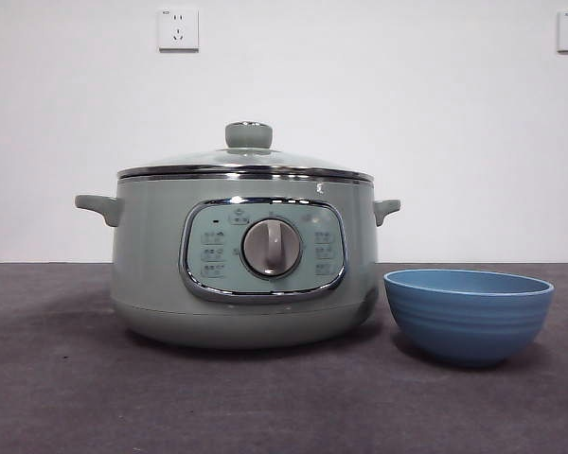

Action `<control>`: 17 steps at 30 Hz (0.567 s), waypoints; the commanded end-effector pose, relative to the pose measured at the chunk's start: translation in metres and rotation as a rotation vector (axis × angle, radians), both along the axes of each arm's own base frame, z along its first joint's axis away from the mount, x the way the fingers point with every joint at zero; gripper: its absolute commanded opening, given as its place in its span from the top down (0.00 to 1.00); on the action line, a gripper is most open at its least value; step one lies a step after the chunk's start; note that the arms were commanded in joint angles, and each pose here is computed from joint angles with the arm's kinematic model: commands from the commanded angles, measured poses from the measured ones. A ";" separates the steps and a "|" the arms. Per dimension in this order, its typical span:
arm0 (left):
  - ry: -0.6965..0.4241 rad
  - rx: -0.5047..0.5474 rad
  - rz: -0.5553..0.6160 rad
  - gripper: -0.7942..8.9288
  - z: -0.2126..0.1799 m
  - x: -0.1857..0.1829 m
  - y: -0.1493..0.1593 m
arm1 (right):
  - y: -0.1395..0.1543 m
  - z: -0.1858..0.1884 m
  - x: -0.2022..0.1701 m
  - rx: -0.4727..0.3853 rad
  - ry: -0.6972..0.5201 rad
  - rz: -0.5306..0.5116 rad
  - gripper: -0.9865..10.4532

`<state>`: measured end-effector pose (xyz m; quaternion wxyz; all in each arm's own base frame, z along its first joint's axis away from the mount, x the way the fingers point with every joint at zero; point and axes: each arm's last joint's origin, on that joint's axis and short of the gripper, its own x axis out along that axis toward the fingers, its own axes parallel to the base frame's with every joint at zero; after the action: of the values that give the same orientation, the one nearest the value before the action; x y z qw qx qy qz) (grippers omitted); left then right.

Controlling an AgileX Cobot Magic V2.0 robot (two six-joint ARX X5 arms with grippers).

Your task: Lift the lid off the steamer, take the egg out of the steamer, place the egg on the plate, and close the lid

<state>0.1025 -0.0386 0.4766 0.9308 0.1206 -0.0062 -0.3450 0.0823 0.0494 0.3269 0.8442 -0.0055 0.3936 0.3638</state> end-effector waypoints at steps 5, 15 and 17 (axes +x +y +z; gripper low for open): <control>-0.186 0.041 0.172 0.92 -0.040 -0.013 0.020 | 0.000 0.002 0.000 0.001 -0.010 -0.001 0.91; -0.105 -0.019 0.380 0.92 -0.181 -0.008 0.033 | 0.000 0.002 0.000 0.001 -0.010 -0.001 0.91; -0.071 -0.048 0.436 0.92 -0.206 -0.007 0.035 | 0.000 0.002 0.000 0.001 -0.009 0.000 0.91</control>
<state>0.0947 -0.0052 0.2821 0.9803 0.1334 -0.0278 -0.1428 0.0823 0.0494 0.3269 0.8442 -0.0055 0.3936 0.3638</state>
